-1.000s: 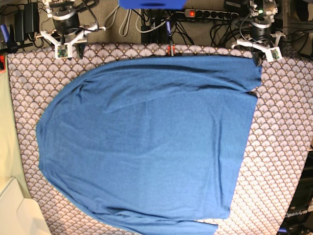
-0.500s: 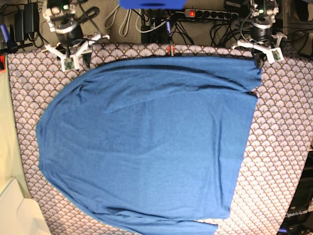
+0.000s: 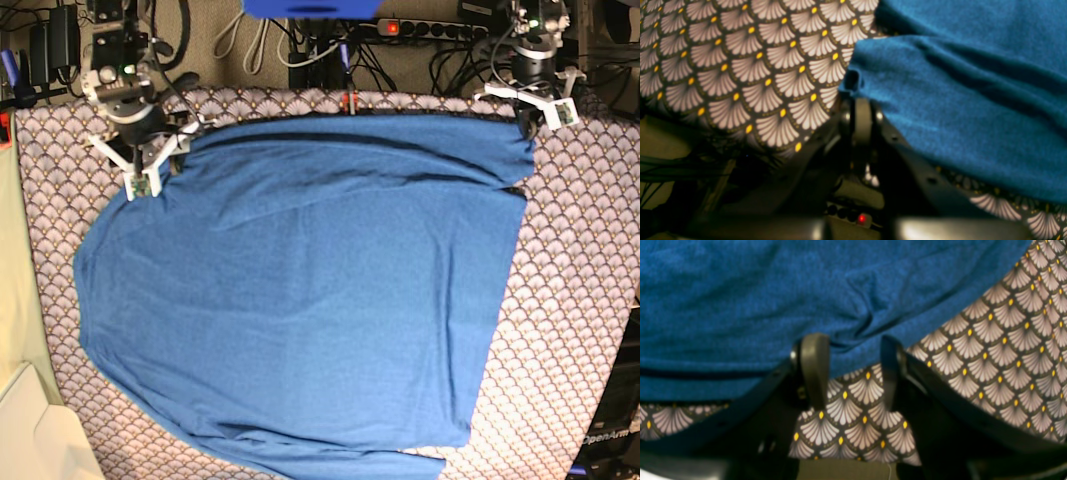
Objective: Fold the T-shirt properly
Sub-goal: 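Grasp the hem corners with the left and right grippers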
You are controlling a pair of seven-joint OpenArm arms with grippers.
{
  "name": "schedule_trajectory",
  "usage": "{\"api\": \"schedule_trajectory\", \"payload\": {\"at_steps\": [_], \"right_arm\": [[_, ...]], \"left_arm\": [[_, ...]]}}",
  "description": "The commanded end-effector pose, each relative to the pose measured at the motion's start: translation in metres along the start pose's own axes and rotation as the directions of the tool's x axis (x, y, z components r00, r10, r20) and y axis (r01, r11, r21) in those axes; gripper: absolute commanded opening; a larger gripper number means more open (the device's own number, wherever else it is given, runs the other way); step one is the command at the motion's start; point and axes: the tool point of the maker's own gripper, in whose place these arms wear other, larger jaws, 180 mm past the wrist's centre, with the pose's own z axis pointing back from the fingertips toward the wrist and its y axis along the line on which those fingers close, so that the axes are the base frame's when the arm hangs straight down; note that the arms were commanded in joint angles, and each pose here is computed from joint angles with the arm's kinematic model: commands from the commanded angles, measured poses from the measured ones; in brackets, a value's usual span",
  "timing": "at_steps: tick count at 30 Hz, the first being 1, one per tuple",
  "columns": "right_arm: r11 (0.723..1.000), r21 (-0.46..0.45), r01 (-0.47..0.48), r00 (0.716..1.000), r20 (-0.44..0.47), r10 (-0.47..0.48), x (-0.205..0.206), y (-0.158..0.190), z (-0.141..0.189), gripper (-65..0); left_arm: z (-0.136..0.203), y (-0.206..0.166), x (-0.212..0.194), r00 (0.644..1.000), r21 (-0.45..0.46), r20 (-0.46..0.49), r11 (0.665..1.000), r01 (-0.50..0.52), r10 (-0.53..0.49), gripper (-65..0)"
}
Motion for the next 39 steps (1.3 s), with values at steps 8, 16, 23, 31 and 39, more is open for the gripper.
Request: {"api": "schedule_trajectory", "payload": {"at_steps": [8, 16, 23, 31, 39], "right_arm": [[0.999, 0.002, 0.036, 0.995, -0.092, -0.036, -0.032, 0.000, -0.022, -36.7], [0.998, 0.001, 0.059, 0.993, -0.104, -0.058, -0.035, 0.001, -0.028, -36.9], [0.999, 0.000, 0.054, 0.993, -0.101, -0.054, -0.033, 0.000, -0.028, -62.1], [0.999, -0.004, 0.050, 0.996, -0.079, -0.051, -0.026, -0.001, -0.024, -64.1], [0.999, -0.014, 0.035, 0.999, 0.040, -0.035, 0.012, -0.004, -0.002, -64.0]], "left_arm": [[0.001, 0.003, 0.012, 0.999, 0.000, 0.041, 1.000, 0.011, -0.011, -64.6], [0.001, 0.002, 0.011, 0.999, -0.001, 0.040, 1.000, 0.012, -0.012, -64.6], [0.002, 0.001, 0.010, 0.999, -0.004, 0.037, 1.000, 0.013, -0.012, -64.6], [0.002, -0.004, 0.024, 0.997, -0.016, 0.072, 1.000, 0.014, -0.013, -64.6], [0.003, -0.006, 0.036, 0.995, -0.020, 0.102, 1.000, 0.014, -0.012, -64.6]]}}
